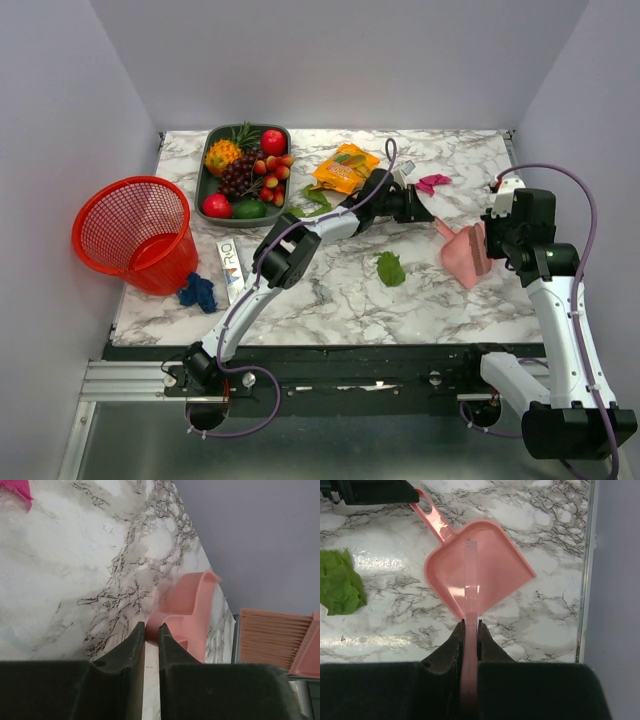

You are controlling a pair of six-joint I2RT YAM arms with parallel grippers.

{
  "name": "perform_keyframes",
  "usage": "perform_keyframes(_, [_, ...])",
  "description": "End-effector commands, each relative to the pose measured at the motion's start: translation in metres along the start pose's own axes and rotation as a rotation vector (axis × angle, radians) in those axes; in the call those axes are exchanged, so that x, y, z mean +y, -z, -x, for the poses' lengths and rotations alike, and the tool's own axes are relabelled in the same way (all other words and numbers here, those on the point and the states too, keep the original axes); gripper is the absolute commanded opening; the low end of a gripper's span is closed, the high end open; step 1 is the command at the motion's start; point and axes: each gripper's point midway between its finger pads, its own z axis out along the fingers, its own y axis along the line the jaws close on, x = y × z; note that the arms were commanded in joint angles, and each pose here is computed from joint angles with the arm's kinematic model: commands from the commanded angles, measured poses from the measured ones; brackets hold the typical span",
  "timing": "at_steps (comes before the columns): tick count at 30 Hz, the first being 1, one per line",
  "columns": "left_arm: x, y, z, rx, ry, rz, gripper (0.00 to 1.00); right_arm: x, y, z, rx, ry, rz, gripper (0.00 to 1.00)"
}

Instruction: Sweep away the paper scraps from the table

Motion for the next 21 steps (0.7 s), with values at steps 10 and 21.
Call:
perform_keyframes(10, [-0.074, 0.076, 0.074, -0.085, -0.077, 0.01, 0.0, -0.024, 0.074, 0.138, -0.36, -0.075, -0.017, 0.01])
perform_keyframes(21, [-0.022, 0.258, 0.092, -0.067, -0.166, 0.542, 0.0, -0.006, 0.093, 0.201, -0.547, -0.119, 0.126, 0.0])
